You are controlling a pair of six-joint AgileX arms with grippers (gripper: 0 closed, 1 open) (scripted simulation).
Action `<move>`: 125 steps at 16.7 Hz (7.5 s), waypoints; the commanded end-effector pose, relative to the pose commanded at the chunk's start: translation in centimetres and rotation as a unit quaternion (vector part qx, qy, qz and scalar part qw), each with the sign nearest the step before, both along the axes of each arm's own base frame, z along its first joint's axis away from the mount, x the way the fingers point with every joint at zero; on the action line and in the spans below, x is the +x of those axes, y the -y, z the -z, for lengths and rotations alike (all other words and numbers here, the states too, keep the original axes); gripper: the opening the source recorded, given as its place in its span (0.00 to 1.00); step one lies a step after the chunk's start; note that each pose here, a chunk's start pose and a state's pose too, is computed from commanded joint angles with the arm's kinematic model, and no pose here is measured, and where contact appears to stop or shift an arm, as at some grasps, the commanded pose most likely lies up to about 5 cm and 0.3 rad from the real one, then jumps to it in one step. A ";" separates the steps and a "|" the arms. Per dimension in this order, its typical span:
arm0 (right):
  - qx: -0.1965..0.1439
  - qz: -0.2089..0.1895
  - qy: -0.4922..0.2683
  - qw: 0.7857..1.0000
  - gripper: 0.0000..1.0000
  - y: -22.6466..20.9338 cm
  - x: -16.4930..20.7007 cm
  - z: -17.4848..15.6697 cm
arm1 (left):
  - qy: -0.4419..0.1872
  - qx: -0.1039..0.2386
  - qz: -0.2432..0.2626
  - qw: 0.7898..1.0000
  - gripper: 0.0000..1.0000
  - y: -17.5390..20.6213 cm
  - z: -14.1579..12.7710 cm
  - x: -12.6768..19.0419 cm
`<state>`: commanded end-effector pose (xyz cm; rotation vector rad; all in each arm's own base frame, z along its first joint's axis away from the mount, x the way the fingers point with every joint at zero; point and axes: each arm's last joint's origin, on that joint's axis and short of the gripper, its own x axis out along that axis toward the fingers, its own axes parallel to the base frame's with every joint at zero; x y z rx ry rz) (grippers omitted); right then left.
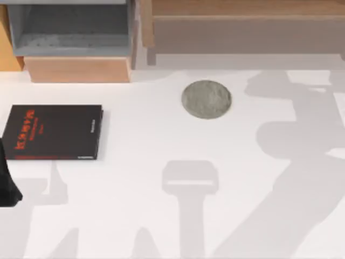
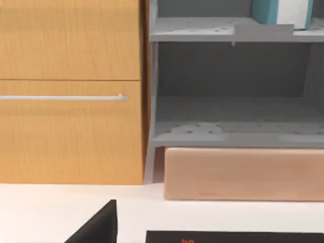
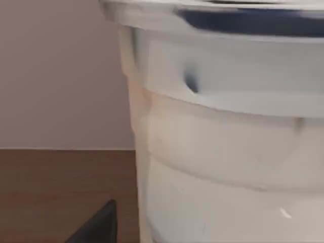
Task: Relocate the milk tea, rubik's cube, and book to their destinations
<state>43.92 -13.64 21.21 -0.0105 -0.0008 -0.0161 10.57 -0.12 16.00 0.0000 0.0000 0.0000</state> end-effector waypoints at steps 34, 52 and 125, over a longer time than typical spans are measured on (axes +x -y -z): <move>0.003 -0.003 0.003 1.000 0.00 -0.1 1.3 -0.5 | 0.000 0.000 0.000 1.000 1.00 0.0 0.0 0.0; 0.042 -0.012 0.024 0.999 0.00 -6.3 -3.7 -2.0 | 0.000 0.000 0.000 1.000 1.00 0.0 0.0 0.0; 0.001 0.004 -0.001 1.000 1.00 -39.7 -10.8 11.6 | 0.000 0.000 0.000 1.000 1.00 0.0 0.0 0.0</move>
